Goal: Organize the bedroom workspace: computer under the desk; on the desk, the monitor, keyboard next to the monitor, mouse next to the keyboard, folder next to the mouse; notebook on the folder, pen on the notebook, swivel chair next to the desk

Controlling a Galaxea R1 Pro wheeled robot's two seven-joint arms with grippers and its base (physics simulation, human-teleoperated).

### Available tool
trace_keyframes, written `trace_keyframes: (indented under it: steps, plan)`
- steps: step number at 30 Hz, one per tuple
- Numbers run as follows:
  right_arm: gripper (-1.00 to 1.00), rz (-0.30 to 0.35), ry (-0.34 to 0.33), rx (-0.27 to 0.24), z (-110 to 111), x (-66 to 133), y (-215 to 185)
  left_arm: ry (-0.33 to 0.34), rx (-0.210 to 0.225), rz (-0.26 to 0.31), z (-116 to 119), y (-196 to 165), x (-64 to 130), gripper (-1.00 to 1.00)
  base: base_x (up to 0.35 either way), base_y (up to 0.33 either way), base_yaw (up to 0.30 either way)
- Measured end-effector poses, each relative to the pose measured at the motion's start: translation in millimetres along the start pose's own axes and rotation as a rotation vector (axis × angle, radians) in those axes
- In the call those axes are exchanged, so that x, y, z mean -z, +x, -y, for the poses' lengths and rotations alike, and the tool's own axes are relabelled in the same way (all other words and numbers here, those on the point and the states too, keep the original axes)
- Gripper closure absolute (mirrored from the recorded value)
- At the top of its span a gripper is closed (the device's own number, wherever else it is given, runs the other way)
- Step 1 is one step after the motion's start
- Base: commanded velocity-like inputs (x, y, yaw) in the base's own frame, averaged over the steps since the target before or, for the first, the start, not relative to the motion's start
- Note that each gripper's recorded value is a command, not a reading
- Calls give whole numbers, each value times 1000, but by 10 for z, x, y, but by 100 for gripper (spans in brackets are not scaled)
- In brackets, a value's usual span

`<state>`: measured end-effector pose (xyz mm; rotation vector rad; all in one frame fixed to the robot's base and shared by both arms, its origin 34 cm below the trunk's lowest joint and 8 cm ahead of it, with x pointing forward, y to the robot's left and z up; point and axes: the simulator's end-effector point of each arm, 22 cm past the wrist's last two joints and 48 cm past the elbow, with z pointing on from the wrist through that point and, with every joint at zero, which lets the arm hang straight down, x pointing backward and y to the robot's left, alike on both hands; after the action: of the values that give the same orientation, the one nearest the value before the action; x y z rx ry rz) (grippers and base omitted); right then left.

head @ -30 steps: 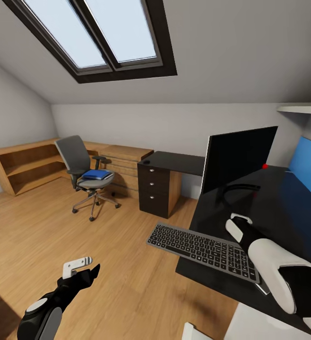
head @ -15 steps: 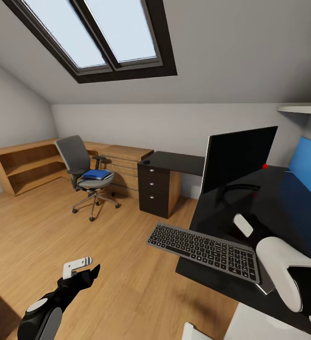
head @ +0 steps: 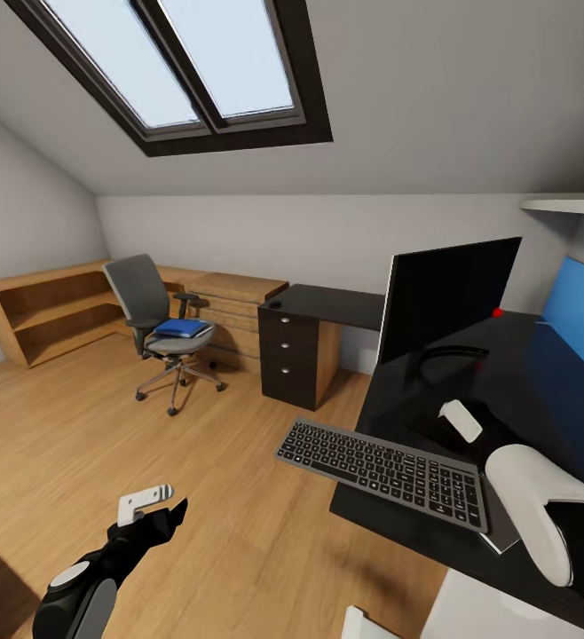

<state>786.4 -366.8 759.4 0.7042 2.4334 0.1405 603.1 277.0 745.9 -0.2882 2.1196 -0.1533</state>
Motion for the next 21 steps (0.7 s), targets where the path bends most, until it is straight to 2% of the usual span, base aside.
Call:
trace_keyframes:
  steps: [13, 21]
  plan:
    - [-100, -28, -7, -2, -12, 1, 61, -1, 0, -2, -5, 8, -3, -100, 0, 0, 0]
    - [-100, -37, -27, -45, 7, 8, 49, -1, 0, -4, -6, 16, -4, -100, 0, 0, 0]
